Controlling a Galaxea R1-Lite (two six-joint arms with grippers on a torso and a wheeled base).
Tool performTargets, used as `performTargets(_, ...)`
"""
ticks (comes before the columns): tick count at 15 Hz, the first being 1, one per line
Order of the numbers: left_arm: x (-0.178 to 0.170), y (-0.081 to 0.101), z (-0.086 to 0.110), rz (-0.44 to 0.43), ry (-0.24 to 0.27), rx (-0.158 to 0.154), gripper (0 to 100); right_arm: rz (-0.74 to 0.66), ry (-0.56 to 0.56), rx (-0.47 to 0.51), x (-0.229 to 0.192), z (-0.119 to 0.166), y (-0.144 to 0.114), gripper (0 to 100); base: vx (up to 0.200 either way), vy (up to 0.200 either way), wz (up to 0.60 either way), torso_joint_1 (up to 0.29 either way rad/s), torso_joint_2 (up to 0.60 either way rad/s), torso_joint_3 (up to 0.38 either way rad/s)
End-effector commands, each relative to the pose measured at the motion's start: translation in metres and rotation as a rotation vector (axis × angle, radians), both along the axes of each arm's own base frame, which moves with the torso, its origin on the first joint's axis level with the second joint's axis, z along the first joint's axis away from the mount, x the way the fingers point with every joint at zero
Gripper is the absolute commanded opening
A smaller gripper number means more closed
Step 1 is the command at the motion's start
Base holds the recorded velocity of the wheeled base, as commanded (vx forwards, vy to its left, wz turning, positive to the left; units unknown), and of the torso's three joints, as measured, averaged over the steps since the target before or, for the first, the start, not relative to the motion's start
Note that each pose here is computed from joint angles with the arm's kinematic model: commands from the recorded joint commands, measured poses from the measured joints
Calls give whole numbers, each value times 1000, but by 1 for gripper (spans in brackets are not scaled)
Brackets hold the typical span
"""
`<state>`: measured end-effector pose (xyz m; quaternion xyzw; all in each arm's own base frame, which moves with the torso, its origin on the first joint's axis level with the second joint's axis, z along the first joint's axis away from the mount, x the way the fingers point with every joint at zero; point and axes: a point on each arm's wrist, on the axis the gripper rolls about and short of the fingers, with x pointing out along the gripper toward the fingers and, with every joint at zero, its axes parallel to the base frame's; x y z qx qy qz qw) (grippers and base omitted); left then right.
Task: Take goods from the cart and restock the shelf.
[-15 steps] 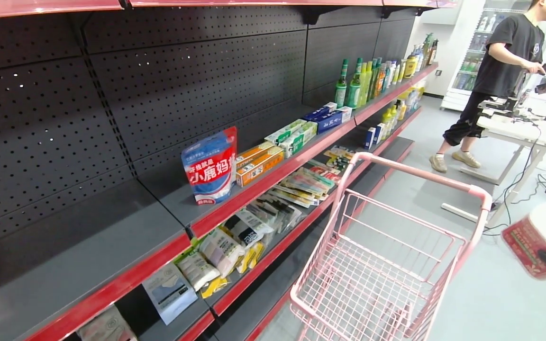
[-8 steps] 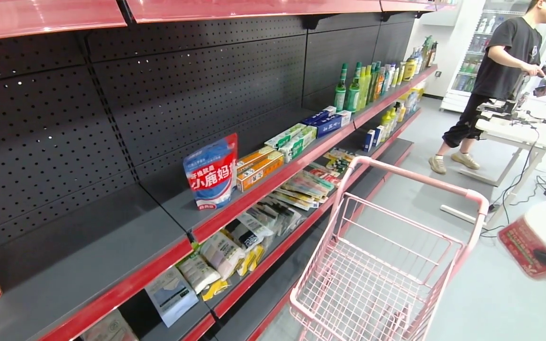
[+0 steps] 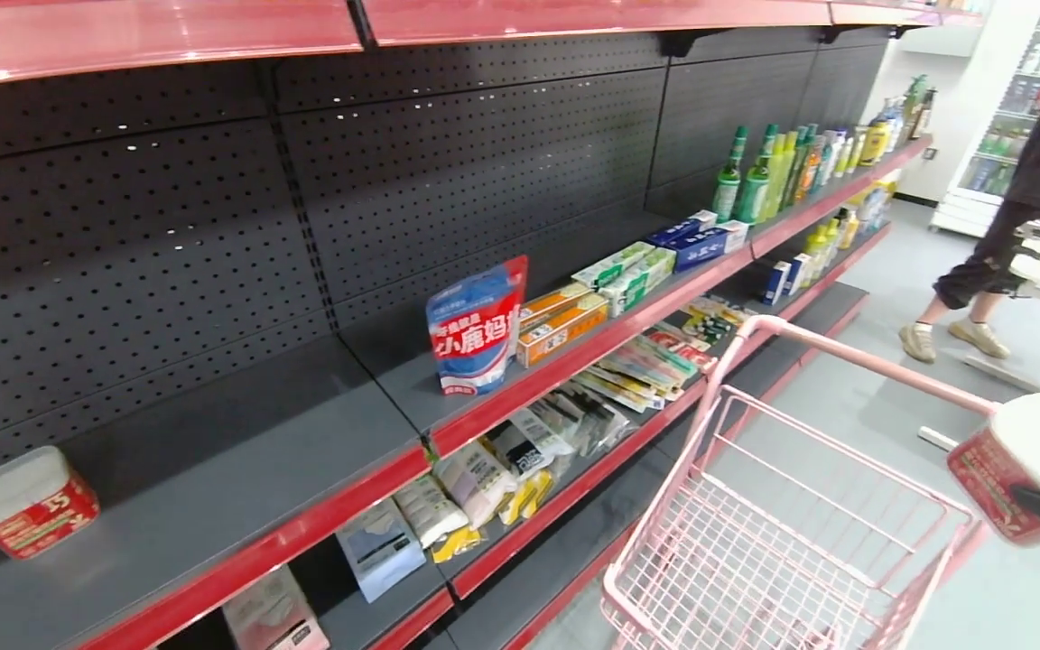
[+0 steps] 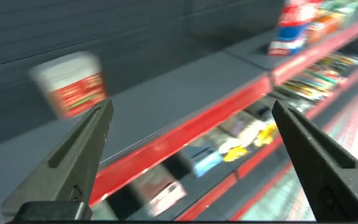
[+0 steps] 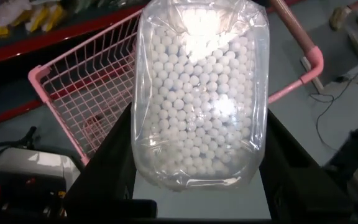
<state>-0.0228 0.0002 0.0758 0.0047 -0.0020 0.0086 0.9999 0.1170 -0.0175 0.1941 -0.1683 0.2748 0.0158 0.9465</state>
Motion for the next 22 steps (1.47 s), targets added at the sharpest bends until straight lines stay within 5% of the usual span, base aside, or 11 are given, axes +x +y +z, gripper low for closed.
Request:
performTargets(1,0,0,0,1,-1,0,100,1,12,2,0,-2,0,0,0,0,600,7,-2,-7)
performTargets(15,0,0,0,1,-1,0,100,95,47,-9,-7,-16,10,0,0,0,600,2,2,1)
performTargets(22,0,0,0,1,-1,-2,100,114,-7,53,-48,-39,15,0,0,0,0,0,0,0)
